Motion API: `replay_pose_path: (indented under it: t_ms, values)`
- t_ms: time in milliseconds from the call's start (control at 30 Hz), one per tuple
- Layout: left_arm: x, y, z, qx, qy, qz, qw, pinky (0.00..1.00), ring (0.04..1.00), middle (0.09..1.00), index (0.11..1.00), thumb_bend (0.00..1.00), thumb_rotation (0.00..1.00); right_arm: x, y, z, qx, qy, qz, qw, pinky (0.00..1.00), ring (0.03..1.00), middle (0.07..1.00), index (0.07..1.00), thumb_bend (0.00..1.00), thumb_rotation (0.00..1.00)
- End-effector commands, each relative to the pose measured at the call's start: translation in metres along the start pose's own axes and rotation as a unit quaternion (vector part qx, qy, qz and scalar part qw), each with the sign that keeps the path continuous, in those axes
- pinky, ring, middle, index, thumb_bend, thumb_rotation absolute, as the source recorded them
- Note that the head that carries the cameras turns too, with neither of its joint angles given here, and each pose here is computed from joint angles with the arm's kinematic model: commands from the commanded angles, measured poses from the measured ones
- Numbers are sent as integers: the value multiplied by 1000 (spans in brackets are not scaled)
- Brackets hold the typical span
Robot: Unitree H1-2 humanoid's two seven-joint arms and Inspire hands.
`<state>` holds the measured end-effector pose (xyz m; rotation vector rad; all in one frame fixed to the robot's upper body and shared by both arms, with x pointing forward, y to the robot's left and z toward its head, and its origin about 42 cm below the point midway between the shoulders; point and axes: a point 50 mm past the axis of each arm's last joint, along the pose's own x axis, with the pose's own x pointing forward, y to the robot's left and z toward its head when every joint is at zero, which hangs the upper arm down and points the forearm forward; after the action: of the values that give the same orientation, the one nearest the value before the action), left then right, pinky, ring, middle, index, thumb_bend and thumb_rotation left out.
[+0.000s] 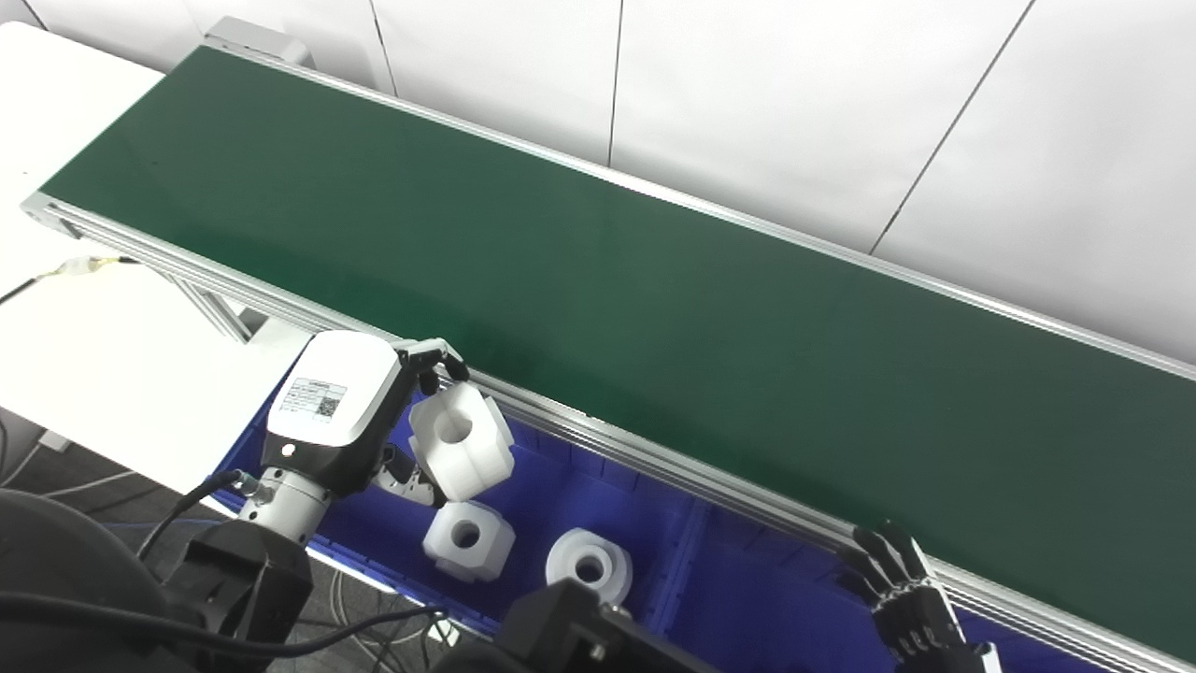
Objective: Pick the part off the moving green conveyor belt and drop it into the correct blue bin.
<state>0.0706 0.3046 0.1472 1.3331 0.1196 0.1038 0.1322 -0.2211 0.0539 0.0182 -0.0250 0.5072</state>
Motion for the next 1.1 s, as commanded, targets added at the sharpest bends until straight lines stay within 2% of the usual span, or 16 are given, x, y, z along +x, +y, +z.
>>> replay_pose_path:
  t_ms: [0, 67, 100, 133, 267, 400, 767, 967, 1067]
  values:
    - [-6, 12, -4, 29, -9, -5, 1000, 435, 505, 574, 549, 711, 156, 3, 1, 8, 4, -16, 1, 1000, 803, 853, 887, 925, 995, 881]
    - [-7, 13, -6, 34, -11, -18, 999, 530, 611, 657, 616, 919, 355, 3, 1, 8, 4, -16, 1, 1000, 802, 853, 887, 924, 994, 880]
    - [-8, 14, -6, 33, -12, -24, 999, 563, 644, 683, 636, 959, 406, 3, 1, 8, 3, -17, 1, 1000, 802, 852, 887, 924, 993, 880]
    - [-9, 15, -6, 32, -13, -31, 999, 614, 690, 721, 665, 988, 465, 4, 1, 8, 2, -17, 0, 1000, 800, 850, 886, 924, 992, 883]
    - [-10, 19, -7, 28, -23, -48, 998, 657, 722, 754, 694, 1000, 558, 4, 2, 8, 0, -17, -1, 1000, 798, 848, 887, 924, 993, 885]
    - [-10, 22, -7, 23, -31, -52, 998, 684, 737, 769, 709, 1000, 607, 4, 2, 9, -2, -17, 1, 1000, 804, 852, 889, 927, 991, 890]
    - [-8, 28, -2, 6, -51, -46, 998, 713, 754, 776, 720, 1000, 631, 4, 3, 9, -1, -21, 2, 1000, 808, 849, 886, 927, 976, 884]
    - [-5, 38, 18, -54, -89, -26, 994, 712, 759, 777, 723, 1000, 620, 6, 6, 10, -5, -22, 4, 1000, 805, 854, 891, 929, 981, 893]
    - [-3, 47, 32, -98, -115, -20, 988, 705, 764, 789, 736, 992, 659, 8, 12, 11, -5, -24, 4, 1000, 794, 849, 886, 922, 987, 892]
